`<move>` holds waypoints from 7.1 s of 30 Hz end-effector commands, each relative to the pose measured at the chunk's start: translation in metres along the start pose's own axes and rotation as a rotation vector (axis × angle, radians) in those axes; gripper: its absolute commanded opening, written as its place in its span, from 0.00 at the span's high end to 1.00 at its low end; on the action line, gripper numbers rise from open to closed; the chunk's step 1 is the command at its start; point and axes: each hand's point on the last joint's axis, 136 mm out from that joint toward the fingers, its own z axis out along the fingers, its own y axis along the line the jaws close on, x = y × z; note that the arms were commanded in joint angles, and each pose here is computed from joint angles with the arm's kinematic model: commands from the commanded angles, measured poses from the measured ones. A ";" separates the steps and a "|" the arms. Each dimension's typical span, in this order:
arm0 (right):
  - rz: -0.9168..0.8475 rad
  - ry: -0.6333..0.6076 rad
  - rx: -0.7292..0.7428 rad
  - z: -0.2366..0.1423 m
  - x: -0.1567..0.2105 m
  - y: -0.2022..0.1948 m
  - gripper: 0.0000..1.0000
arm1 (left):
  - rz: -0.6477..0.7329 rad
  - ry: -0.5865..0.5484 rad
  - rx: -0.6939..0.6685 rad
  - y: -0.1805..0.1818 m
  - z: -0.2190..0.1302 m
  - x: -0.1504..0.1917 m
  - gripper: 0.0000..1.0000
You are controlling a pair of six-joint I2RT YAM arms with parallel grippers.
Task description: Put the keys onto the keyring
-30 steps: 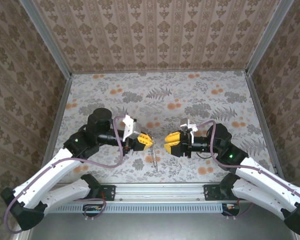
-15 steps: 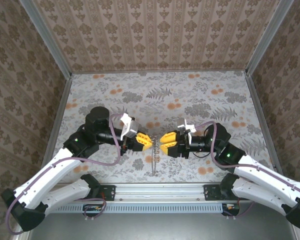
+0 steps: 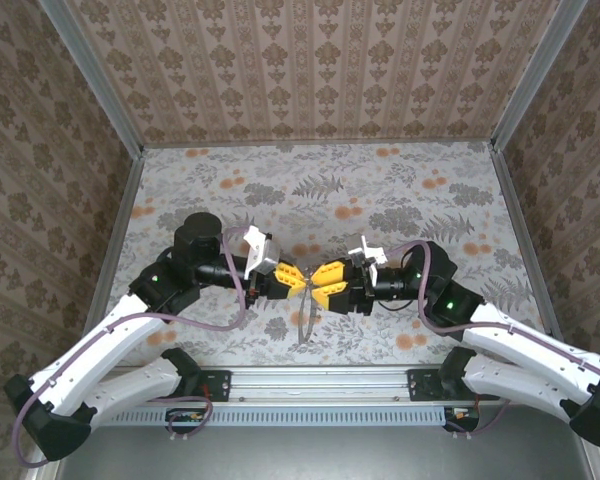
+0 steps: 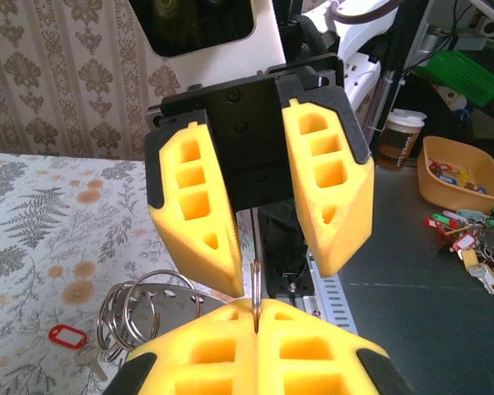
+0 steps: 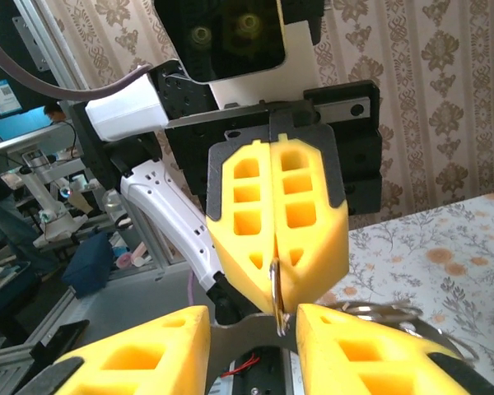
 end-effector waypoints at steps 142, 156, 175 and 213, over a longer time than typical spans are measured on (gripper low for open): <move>0.750 0.382 1.016 -0.159 0.177 -0.222 0.01 | 0.504 -0.173 0.257 -0.108 -0.067 -0.058 1.00; 0.784 0.403 0.965 -0.155 0.191 -0.214 0.04 | 0.499 -0.176 0.255 -0.106 -0.066 -0.059 1.00; 0.796 0.405 0.956 -0.157 0.199 -0.207 0.12 | 0.447 -0.145 0.158 -0.082 -0.057 -0.059 1.00; 0.646 0.313 0.790 -0.126 0.159 -0.213 0.19 | 0.569 -0.256 0.432 -0.140 -0.089 -0.088 1.00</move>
